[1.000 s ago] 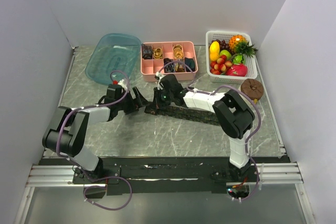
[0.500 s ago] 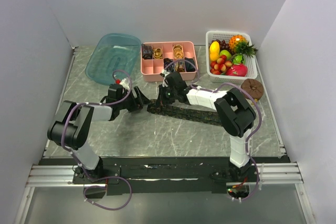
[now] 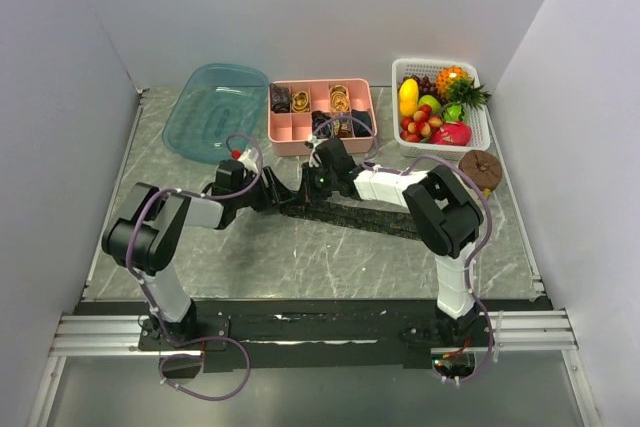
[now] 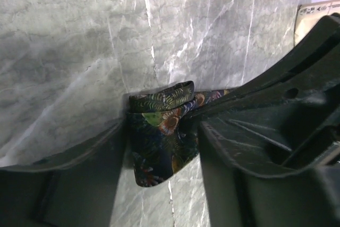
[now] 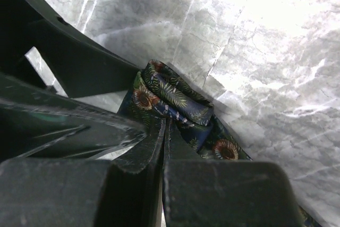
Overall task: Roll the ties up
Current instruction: Roll the tie at the center of the board.
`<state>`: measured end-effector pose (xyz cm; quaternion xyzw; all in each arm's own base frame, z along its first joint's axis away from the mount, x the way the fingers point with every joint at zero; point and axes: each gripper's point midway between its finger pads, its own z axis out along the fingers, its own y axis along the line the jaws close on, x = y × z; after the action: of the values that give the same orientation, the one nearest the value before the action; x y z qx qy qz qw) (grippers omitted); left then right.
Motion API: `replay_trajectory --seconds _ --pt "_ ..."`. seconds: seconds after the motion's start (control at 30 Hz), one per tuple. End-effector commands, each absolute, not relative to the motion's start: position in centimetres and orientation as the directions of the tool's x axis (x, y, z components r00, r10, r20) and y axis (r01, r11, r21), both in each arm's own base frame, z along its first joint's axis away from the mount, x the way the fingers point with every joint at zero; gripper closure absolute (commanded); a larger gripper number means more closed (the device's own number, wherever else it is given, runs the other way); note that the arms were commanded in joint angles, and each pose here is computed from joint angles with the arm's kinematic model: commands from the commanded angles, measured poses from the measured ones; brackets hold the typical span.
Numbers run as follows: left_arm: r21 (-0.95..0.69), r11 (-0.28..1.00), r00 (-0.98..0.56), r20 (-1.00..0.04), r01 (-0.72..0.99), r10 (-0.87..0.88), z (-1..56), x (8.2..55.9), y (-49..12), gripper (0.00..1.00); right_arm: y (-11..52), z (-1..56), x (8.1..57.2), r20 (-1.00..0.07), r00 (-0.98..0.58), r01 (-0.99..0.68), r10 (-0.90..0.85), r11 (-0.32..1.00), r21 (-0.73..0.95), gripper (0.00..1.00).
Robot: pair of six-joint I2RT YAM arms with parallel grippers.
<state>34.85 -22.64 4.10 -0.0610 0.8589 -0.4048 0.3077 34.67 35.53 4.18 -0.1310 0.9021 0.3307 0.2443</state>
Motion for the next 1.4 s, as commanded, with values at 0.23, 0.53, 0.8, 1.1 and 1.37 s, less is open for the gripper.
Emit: replay_trajectory --seconds 0.23,0.53,0.8,1.1,1.37 --pt "-0.749 0.656 -0.851 -0.402 0.092 -0.339 0.0 33.5 -23.7 0.5 34.5 2.3 35.1 -0.496 -0.867 -0.358 -0.048 0.752 0.553 1.0" --pt "-0.811 0.576 -0.86 -0.362 0.101 -0.359 0.0 33.2 -25.0 0.93 34.5 1.9 34.8 -0.484 -0.874 -0.356 -0.051 0.745 0.564 1.0" --pt "-0.764 0.637 -0.843 -0.41 0.108 -0.349 0.5 33.5 -24.0 0.99 34.0 7.0 35.7 -0.578 -0.816 -0.394 -0.005 0.737 0.549 1.0" --pt "-0.733 0.669 -0.837 -0.437 0.119 -0.329 0.5 33.8 -23.8 0.99 32.5 8.7 35.2 -0.617 -0.787 -0.404 -0.007 0.761 0.507 1.0" --pt "-0.7 0.704 -0.83 -0.462 0.123 -0.314 0.7 34.0 -23.4 0.99 32.4 4.9 34.2 -0.569 -0.82 -0.386 -0.06 0.792 0.473 1.0"
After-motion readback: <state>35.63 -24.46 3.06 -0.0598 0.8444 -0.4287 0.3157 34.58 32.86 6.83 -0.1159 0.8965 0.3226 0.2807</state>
